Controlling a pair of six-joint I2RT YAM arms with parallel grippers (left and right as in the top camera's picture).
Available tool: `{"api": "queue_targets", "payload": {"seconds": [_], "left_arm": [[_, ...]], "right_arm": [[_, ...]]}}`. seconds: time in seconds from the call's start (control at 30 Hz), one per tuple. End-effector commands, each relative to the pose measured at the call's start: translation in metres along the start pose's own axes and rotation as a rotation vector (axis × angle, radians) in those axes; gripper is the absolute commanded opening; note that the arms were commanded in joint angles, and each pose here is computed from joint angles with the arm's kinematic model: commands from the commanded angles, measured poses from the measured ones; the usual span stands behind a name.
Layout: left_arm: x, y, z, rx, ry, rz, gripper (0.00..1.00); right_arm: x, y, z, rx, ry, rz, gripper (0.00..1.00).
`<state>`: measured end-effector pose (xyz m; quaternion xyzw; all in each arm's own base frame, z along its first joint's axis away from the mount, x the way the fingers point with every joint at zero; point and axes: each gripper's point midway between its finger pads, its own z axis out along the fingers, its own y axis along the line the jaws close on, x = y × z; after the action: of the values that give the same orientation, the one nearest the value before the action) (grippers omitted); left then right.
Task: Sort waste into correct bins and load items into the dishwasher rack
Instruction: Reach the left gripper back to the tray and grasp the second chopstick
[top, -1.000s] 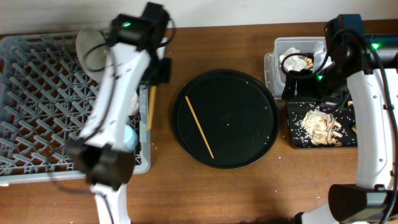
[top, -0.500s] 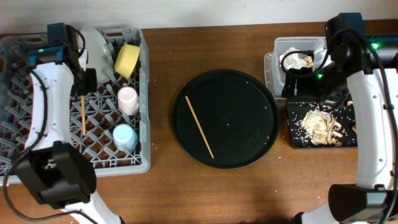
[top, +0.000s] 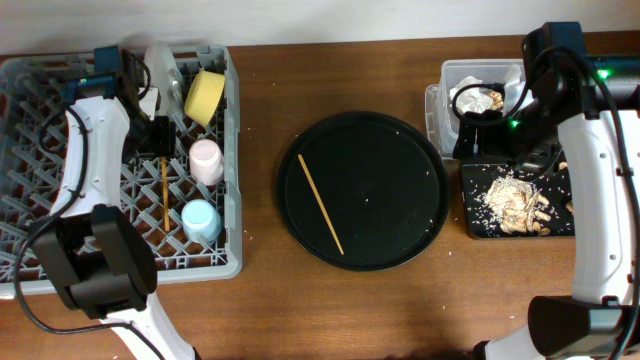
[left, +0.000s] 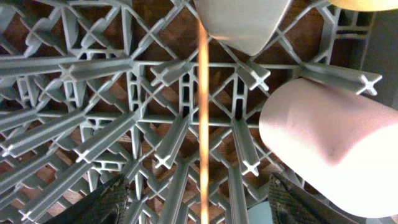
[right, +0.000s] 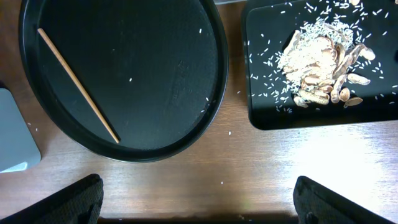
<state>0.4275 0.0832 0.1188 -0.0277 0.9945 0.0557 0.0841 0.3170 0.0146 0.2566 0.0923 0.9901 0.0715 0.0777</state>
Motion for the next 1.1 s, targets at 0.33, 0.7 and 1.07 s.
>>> {"api": "queue_targets", "payload": {"seconds": [0.33,0.7,1.07], "left_arm": [[0.014,-0.179,-0.134,0.439,-0.027,0.242,0.76],[0.073,-0.34,-0.025,0.392,0.011,0.212,0.6],[0.081,-0.309,0.041,0.205,-0.018,-0.081,0.51]], "right_arm": [[0.0,-0.002,0.001,0.009,0.001,-0.009,0.99],[0.0,-0.002,0.001,0.01,0.002,-0.009,0.98],[0.004,-0.002,0.001,0.012,0.019,-0.007,0.98]]}}
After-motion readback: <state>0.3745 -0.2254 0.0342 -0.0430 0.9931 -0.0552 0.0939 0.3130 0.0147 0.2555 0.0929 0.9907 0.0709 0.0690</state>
